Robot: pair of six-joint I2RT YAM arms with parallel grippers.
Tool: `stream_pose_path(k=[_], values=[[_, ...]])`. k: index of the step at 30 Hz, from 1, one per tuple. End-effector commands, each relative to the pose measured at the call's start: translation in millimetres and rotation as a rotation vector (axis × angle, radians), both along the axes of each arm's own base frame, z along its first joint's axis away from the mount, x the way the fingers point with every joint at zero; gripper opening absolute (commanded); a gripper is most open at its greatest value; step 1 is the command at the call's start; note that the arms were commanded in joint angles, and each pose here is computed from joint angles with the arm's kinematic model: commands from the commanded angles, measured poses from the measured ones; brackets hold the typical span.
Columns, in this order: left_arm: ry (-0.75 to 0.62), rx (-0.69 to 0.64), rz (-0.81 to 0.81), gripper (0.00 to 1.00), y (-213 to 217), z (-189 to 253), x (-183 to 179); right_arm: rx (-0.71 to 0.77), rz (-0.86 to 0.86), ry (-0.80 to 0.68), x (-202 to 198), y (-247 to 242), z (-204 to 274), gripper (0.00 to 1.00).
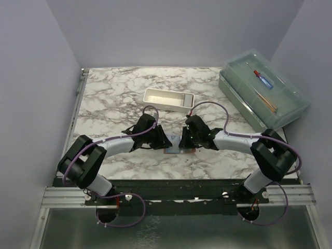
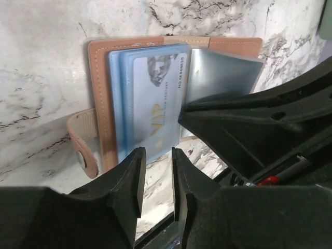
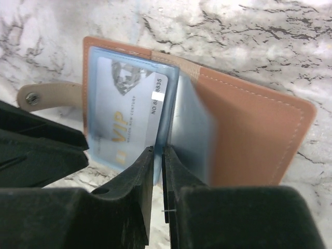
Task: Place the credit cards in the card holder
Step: Insert the credit card into the card holder.
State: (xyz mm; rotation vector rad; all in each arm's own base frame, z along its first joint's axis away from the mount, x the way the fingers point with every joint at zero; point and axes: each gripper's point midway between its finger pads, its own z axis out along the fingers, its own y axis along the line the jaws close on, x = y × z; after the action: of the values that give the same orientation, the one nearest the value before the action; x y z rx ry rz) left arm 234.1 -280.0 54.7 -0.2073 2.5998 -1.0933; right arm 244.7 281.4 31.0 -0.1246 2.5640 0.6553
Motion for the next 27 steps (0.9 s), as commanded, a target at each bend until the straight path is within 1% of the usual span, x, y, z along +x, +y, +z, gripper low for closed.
stream_pose_path(k=[1,3,5,7,9,17,22,27], values=[[-0.043,0.013,-0.002,0.33,4,4,3,-0.068,-0.035,-0.028,12,-5,-11,0.15],[-0.043,0.009,-0.008,0.33,3,4,3,-0.088,-0.042,-0.020,11,-8,-17,0.11],[-0.043,0.004,-0.015,0.34,1,4,4,-0.103,-0.044,-0.005,10,-11,-25,0.09],[-0.049,0.008,-0.015,0.37,2,4,6,-0.110,-0.048,0.008,7,-12,-30,0.06],[-0.055,0.006,-0.013,0.38,3,5,9,-0.112,-0.054,0.017,5,-14,-34,0.01],[-0.054,0.008,-0.018,0.40,1,4,11,-0.108,-0.054,0.032,1,-15,-38,0.00],[-0.054,0.017,-0.010,0.45,3,2,11,-0.103,-0.049,0.029,2,-13,-36,0.00],[-0.042,0.007,-0.026,0.45,-2,-1,12,-0.094,-0.044,0.030,1,-11,-35,0.00]])
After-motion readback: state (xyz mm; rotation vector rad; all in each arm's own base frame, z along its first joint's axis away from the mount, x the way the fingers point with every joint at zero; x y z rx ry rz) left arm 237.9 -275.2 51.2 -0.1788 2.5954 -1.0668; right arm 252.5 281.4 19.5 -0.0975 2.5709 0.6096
